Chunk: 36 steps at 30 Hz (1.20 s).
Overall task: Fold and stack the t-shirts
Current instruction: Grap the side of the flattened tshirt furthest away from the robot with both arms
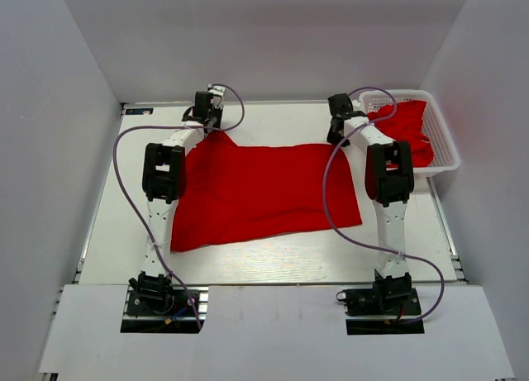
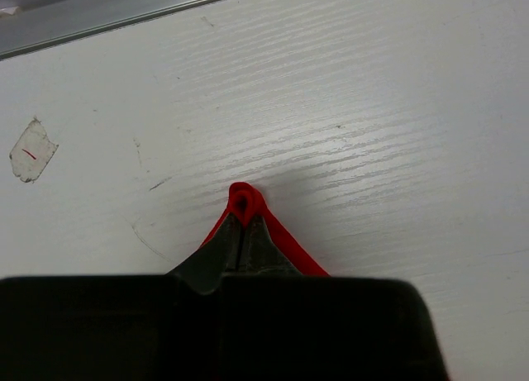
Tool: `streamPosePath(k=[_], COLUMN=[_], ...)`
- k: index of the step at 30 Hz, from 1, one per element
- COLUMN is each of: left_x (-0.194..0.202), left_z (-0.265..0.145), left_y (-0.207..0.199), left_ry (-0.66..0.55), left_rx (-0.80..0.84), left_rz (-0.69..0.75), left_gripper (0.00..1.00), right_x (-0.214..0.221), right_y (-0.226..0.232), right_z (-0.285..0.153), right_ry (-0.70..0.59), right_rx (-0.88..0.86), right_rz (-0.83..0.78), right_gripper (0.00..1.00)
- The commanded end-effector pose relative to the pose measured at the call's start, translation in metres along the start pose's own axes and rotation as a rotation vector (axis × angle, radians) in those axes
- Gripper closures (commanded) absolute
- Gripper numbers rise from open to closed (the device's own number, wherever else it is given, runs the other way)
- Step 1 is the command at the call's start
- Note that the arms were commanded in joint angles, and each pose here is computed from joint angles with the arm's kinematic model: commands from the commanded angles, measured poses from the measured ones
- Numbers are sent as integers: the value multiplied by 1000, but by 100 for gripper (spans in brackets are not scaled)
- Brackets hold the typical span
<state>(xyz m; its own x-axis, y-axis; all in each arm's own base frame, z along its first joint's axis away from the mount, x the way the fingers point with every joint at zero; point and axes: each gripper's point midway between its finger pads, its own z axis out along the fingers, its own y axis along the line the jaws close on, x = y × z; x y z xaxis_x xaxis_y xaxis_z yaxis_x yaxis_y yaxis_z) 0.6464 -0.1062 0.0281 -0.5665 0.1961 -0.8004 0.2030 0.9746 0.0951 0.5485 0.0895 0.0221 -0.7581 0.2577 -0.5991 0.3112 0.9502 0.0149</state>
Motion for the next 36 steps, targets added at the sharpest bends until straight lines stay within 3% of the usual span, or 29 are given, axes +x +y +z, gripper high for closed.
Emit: streamPosePath(k=[1,2,6,12,18,19,30,36], left_x=[-18,-23,-40,-50,-33,-16,4,37], left_z=[-11,-14,-27,-64,-103,-106,-176,-208], left_y=[0,-1,-1,2,4,2,-5,-18], left_ry=[-39,-49,-70,-70,-76,-44,-39,63], left_rx=[29,37,44,44,18,3,15,53], left_rz=[12,12,12,12,-23,-17,-68,-118], left_gripper=[100,100,100,100,100,100,100,100], right_x=[-3,-5,-16,-32,-31,-31,-18,-15], right_y=[5,6,5,-3,-5,-6,-13,-15], right_z=[5,5,0,-24,-42,-46,-68,-76], right_ry=[-30,-37,-67,-134,-168,-173,-207,-210], right_rx=[-20,-24,-23,-32,-76,-83,-123,-140], right_rz=[7,-8,-26,-60,-82,-85,-115,-121], right_gripper=[75,85,100,100,100,100,100,100])
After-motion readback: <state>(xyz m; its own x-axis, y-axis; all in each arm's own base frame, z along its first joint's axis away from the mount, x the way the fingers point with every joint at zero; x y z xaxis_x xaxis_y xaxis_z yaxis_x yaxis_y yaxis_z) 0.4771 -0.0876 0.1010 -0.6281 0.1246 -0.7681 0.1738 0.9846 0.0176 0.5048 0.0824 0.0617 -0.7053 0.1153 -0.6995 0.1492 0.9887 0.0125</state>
